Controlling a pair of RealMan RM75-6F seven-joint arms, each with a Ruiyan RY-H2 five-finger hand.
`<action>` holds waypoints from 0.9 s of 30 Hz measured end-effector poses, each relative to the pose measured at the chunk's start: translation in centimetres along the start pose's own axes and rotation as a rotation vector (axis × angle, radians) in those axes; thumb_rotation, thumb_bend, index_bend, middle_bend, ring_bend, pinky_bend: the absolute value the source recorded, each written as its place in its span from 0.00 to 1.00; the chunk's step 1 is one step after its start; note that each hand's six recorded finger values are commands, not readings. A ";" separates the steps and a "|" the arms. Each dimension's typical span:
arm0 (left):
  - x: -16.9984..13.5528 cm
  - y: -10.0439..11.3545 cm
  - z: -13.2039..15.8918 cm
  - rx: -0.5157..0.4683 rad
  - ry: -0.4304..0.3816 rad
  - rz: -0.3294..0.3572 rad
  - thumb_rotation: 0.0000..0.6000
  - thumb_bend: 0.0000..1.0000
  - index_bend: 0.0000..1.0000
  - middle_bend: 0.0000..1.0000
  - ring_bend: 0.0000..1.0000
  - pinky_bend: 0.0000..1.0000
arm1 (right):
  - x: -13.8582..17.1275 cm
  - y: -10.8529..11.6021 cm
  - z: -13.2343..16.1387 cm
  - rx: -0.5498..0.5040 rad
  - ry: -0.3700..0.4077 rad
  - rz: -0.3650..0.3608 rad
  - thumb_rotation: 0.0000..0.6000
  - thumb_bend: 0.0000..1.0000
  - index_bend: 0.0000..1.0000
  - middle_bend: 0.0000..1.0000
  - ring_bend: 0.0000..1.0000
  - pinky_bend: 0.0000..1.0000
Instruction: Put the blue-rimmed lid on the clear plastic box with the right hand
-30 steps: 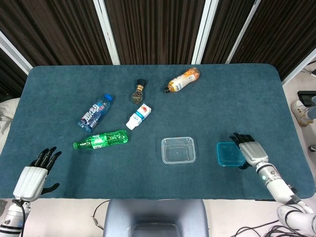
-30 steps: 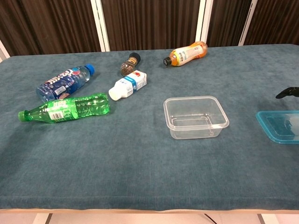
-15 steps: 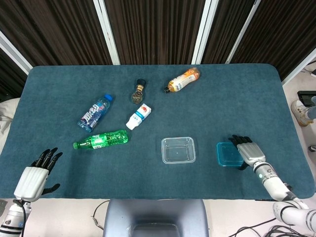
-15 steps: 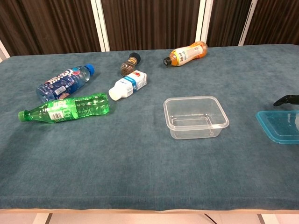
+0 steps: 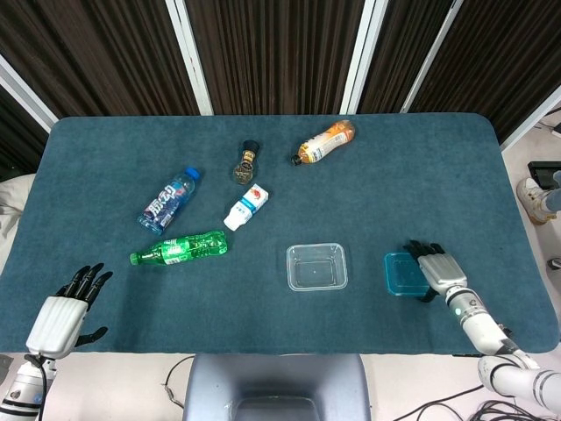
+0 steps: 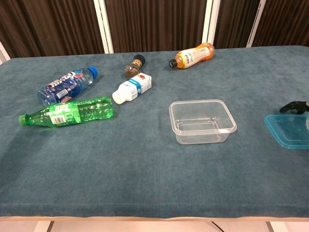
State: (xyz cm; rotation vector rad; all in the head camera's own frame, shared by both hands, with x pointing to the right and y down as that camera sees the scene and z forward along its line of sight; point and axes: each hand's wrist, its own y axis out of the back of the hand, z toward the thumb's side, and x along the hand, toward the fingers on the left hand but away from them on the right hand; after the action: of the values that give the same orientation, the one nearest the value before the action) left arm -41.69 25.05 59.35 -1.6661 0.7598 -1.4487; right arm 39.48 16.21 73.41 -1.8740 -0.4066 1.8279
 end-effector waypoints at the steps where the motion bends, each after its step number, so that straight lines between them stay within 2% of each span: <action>1: 0.0 0.0 0.0 0.001 0.000 0.000 1.00 0.43 0.15 0.06 0.08 0.40 | 0.0 0.0 0.0 -0.003 0.001 -0.008 1.00 0.07 0.07 0.24 0.41 0.28; 3: 0.0 0.0 0.0 0.001 -0.001 -0.001 1.00 0.43 0.15 0.06 0.08 0.40 | 0.0 0.1 0.1 -0.012 0.002 -0.020 1.00 0.09 0.12 0.32 0.50 0.44; 5: 0.0 0.0 0.0 0.001 -0.001 -0.002 1.00 0.43 0.15 0.06 0.08 0.40 | 0.1 0.2 0.1 -0.023 0.005 -0.032 1.00 0.12 0.18 0.39 0.56 0.52; 9: 0.0 -0.1 0.1 0.003 -0.003 -0.003 1.00 0.43 0.15 0.06 0.08 0.40 | 0.2 0.5 0.0 -0.035 0.009 -0.059 1.00 0.14 0.31 0.49 0.66 0.60; 15: -0.1 -0.1 0.1 0.005 -0.003 -0.007 1.00 0.43 0.15 0.06 0.08 0.40 | 0.9 1.3 -0.1 -0.065 0.023 -0.106 1.00 0.14 0.37 0.51 0.68 0.62; 20: 0.0 -0.2 0.2 0.008 -0.004 -0.009 1.00 0.43 0.15 0.06 0.08 0.40 | 2.4 2.6 0.4 -0.101 0.048 -0.185 1.00 0.15 0.38 0.51 0.68 0.62; 27: 0.1 -0.4 0.4 0.016 -0.009 -0.020 1.00 0.43 0.15 0.06 0.08 0.40 | 5.9 4.8 4.3 -0.155 0.164 -0.315 1.00 0.15 0.38 0.51 0.68 0.61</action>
State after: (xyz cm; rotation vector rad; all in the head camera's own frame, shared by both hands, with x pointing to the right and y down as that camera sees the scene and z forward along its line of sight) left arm -41.35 25.28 59.75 -1.6713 0.7266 -1.4563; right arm 35.04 15.95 65.94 -1.9168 -0.7560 1.4612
